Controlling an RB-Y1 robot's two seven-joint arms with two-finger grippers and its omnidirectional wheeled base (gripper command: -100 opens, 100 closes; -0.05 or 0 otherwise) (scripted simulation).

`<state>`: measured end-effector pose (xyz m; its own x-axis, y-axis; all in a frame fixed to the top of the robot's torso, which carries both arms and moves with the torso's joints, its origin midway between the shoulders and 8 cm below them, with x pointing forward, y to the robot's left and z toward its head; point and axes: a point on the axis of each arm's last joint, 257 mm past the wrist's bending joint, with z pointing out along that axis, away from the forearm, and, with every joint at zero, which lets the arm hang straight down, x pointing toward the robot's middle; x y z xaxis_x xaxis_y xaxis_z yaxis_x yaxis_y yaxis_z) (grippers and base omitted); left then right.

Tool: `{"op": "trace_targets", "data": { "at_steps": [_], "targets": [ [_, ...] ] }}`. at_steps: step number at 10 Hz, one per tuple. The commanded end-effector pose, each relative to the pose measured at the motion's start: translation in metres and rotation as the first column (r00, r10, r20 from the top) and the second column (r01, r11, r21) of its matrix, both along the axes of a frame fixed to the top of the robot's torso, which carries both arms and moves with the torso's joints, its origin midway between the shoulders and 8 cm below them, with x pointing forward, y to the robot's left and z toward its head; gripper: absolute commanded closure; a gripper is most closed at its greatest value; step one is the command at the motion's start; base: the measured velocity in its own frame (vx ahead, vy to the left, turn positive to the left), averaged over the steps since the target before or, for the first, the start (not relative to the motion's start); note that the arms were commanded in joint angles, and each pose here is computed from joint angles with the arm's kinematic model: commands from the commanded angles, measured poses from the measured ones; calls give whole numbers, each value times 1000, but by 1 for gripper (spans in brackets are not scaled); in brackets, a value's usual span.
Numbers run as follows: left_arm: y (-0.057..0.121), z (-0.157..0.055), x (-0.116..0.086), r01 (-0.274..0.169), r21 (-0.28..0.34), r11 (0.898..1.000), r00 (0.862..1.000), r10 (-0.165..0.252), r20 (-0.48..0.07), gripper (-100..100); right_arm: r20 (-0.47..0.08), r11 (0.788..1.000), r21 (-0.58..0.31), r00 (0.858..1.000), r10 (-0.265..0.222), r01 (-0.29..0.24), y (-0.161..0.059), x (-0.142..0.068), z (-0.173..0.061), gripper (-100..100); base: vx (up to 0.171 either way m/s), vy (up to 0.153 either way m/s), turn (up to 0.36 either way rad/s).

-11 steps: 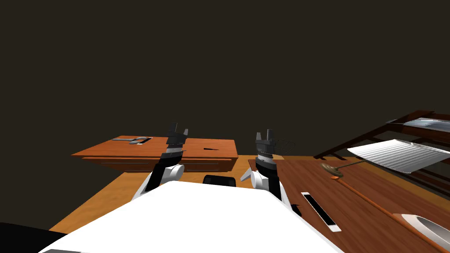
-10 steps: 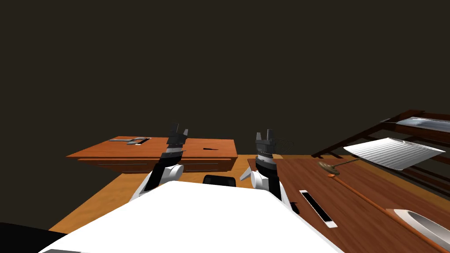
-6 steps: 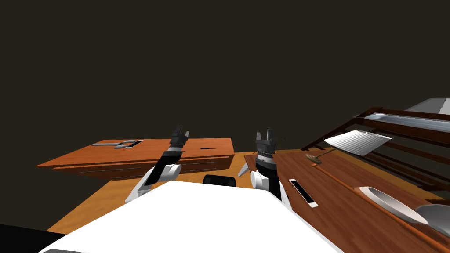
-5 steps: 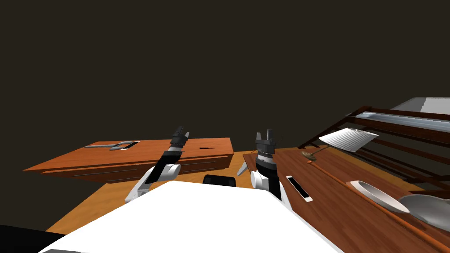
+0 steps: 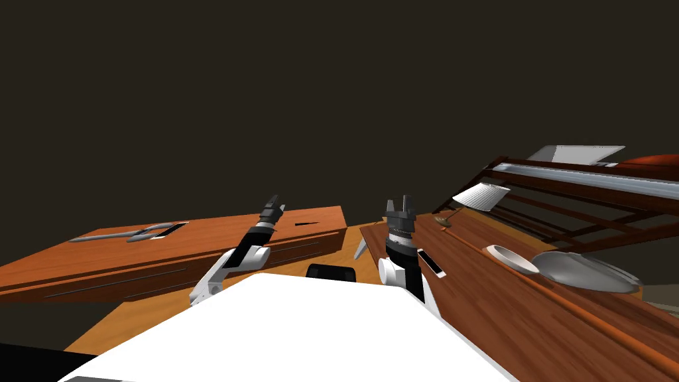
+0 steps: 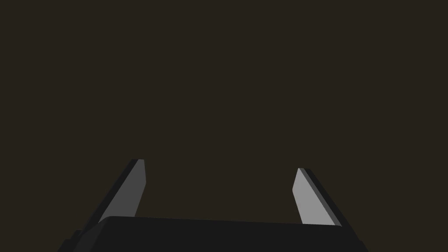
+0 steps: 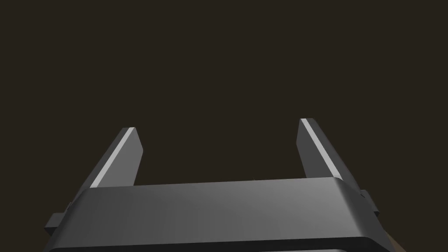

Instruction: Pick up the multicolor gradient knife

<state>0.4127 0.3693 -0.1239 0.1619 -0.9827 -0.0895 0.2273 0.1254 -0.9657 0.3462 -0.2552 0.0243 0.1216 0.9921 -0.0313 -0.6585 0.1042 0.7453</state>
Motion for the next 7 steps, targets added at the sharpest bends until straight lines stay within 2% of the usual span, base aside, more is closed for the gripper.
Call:
{"op": "trace_targets", "data": {
  "at_steps": [1,2,3,4,5,6,7],
  "targets": [
    [21,-22,3,-26,-6,1000,997,26,-71,-100,0,1000,0,1000,0,0,0,0,0,0,-39,-18,-147],
    [21,-22,3,-26,-6,1000,997,26,-71,-100,0,1000,0,1000,0,0,0,0,0,0,-30,-11,-122],
    [37,-40,6,-52,-13,999,991,50,-128,-100,0,1000,0,1000,0,0,0,0,0,0,-39,-13,-203],
    [52,-51,7,-75,-16,997,984,71,-163,-100,0,1000,0,1000,0,0,0,0,0,0,-47,-22,-405],
    [55,-60,7,-84,-21,996,979,78,-190,-100,0,1000,0,1000,0,0,0,0,0,0,-38,-12,-118],
    [55,-60,7,-84,-21,996,979,78,-190,-100,0,1000,0,1000,0,0,0,0,0,0,-17,-7,50],
    [73,-78,6,-117,-28,993,964,107,-243,-100,0,1000,0,1000,0,0,0,0,0,0,-19,-16,-244]
  ]
}}
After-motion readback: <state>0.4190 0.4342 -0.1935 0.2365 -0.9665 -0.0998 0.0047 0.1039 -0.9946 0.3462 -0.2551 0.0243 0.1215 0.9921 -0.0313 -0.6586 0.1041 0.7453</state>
